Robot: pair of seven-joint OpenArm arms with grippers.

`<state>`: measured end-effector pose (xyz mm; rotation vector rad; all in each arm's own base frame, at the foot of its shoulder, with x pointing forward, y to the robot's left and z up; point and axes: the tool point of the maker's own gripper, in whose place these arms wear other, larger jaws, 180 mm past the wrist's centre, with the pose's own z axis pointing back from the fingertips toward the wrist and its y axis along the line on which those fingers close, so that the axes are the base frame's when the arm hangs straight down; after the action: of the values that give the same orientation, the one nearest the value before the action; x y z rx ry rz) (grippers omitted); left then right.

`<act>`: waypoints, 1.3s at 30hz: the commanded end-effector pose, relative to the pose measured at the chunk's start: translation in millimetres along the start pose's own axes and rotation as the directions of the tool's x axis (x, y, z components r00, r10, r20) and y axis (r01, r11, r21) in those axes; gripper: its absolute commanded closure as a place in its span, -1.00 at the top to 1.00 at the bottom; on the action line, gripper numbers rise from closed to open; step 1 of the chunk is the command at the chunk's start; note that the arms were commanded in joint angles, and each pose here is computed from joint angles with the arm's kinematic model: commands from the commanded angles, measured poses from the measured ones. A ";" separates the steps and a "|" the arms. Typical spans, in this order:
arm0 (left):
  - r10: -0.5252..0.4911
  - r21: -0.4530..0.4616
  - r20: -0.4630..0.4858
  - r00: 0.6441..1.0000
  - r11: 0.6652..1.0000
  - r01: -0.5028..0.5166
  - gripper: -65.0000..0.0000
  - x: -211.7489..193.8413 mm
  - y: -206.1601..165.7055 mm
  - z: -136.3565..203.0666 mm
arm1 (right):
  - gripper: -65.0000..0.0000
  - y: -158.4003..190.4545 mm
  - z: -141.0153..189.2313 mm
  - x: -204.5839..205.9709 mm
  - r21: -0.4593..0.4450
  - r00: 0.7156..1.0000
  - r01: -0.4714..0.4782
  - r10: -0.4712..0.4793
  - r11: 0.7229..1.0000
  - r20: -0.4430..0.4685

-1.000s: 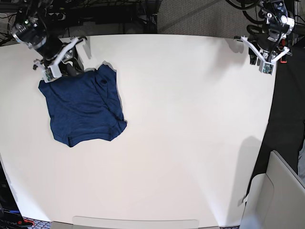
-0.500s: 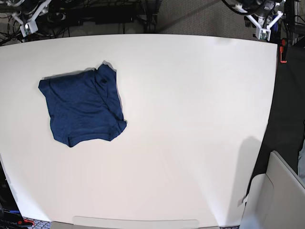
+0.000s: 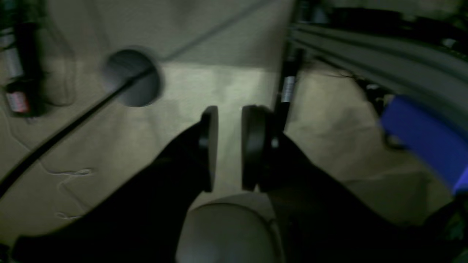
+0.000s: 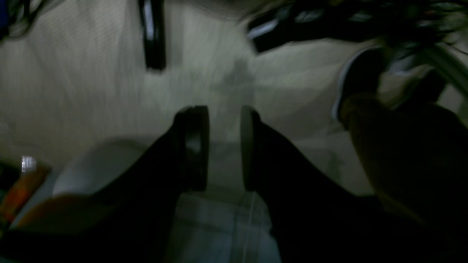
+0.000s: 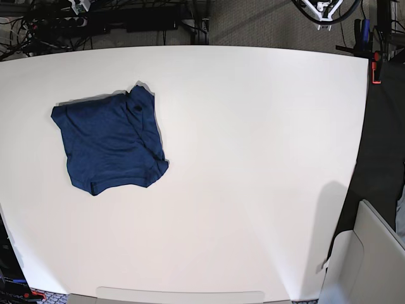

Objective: Fold the T-shirt properly

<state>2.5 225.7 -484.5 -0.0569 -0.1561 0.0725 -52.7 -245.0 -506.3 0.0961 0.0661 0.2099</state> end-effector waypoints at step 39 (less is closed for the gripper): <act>0.157 -0.283 -0.133 0.979 0.940 -0.189 -0.71 -28.1 -95.1 -156.0 | -0.58 86.9 -144.4 149.2 -0.141 0.948 0.163 -0.116 0.976 0.296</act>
<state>11.6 121.1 -637.3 -0.3694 -0.0622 0.2223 61.3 -113.3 -650.0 -0.0379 -0.2195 0.0533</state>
